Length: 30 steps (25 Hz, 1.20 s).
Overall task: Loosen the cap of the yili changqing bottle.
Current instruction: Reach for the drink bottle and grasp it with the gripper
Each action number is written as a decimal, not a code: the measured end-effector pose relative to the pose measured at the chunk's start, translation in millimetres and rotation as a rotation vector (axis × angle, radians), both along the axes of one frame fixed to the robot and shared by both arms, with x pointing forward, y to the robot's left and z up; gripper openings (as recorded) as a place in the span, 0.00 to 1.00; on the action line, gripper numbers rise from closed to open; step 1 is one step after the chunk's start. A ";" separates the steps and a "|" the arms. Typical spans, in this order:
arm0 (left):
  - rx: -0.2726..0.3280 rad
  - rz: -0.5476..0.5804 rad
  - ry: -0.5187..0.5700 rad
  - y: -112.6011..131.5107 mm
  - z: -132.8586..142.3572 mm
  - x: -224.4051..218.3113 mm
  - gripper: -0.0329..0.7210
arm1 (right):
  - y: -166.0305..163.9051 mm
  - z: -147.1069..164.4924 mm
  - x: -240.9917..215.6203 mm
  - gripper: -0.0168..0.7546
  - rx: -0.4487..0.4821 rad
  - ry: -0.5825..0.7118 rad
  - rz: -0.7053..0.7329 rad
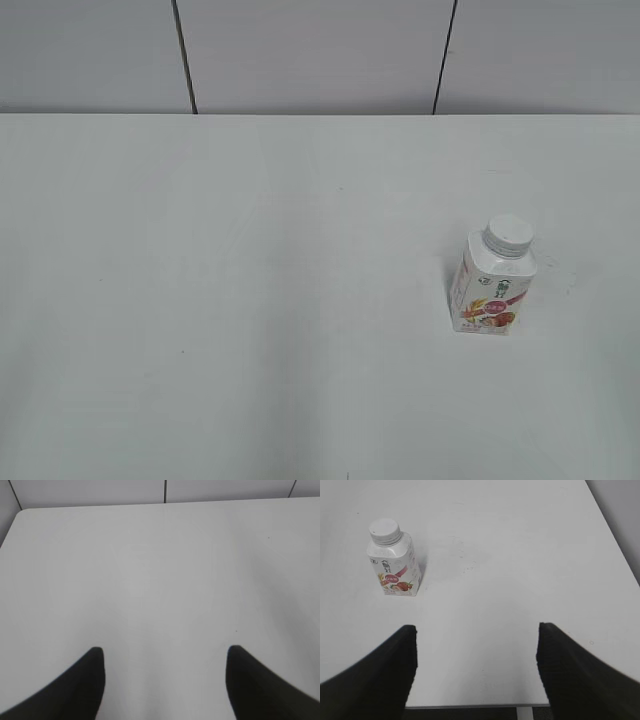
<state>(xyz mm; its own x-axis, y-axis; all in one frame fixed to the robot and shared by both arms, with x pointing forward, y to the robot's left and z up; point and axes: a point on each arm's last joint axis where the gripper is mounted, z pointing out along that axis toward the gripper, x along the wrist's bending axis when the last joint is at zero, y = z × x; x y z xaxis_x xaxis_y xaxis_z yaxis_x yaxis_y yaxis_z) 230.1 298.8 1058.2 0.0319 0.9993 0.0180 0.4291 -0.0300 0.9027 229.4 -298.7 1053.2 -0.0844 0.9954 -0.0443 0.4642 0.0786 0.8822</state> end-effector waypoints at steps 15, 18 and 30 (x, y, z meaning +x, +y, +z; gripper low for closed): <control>0.000 0.000 0.000 0.0 0.0 0.0 0.67 | 0.0 0.0 0.0 0.78 0.000 0.000 0.000; 0.000 0.000 0.000 0.0 0.0 0.0 0.67 | -0.4 0.0 0.0 0.78 -0.004 0.000 -0.003; 0.000 0.000 0.000 0.0 0.0 0.0 0.67 | 0.0 0.0 0.0 0.78 0.000 0.000 0.000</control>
<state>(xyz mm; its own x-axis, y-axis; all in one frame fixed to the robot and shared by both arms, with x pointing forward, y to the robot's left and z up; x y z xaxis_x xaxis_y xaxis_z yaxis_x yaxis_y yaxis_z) 230.1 298.8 1058.2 0.0319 0.9993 0.0180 0.4291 -0.0300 0.9027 229.4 -298.7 1053.2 -0.0844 0.9954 -0.0443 0.4642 0.0786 0.8823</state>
